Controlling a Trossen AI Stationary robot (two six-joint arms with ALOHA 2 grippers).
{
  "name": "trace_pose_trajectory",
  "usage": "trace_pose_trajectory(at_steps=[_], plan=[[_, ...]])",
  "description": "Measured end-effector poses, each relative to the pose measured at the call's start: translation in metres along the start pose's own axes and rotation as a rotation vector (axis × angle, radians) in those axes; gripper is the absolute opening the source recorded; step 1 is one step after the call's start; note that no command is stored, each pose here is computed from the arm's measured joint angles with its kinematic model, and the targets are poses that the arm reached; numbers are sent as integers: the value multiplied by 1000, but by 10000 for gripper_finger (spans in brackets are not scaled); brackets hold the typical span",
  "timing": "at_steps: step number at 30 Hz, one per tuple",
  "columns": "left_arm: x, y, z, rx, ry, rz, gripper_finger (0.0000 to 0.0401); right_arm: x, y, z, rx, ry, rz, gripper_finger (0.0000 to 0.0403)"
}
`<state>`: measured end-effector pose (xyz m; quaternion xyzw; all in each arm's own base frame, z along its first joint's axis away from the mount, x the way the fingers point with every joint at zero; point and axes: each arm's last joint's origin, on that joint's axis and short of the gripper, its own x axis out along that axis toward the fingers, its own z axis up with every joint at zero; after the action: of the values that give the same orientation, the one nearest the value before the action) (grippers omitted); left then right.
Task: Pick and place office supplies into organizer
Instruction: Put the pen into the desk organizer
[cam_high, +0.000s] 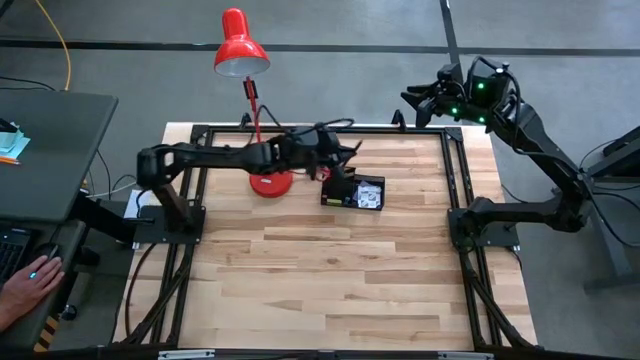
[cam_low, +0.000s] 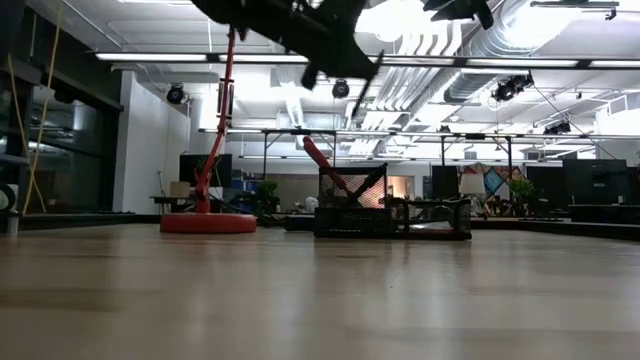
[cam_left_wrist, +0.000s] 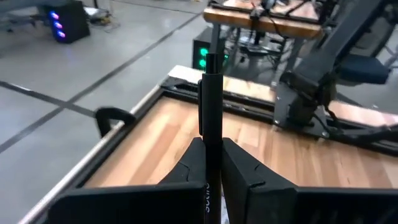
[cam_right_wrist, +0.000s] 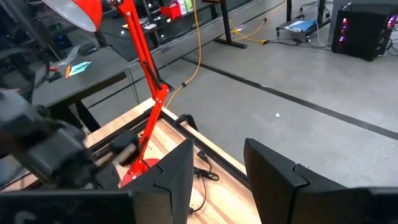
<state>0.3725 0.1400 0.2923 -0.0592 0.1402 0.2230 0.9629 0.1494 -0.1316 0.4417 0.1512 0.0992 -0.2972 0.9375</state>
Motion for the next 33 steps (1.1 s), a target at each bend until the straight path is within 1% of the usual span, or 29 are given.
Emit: trace_pose_trajectory(at_steps=[4,6,11,17,21,24,29,33], plan=[[15,-1,-13,-7,25,-35,0,0,1,-1,-8,10,2,133],[22,-2,-17,-7,14,-42,0,0,1,-2,-14,16,5,133],[33,-2,-30,11,45,-44,0,0,1,-3,-16,26,10,133],[48,-1,-50,70,96,-42,1,1,4,-4,-35,35,20,133],[51,0,-53,92,90,-31,1,1,8,-5,-44,36,21,133],[51,3,-53,129,90,-18,1,1,11,-5,-57,36,14,133],[51,14,-59,126,160,-28,1,2,14,-6,-73,34,4,133],[51,13,-61,126,182,-36,4,2,16,-6,-79,32,-8,133]])
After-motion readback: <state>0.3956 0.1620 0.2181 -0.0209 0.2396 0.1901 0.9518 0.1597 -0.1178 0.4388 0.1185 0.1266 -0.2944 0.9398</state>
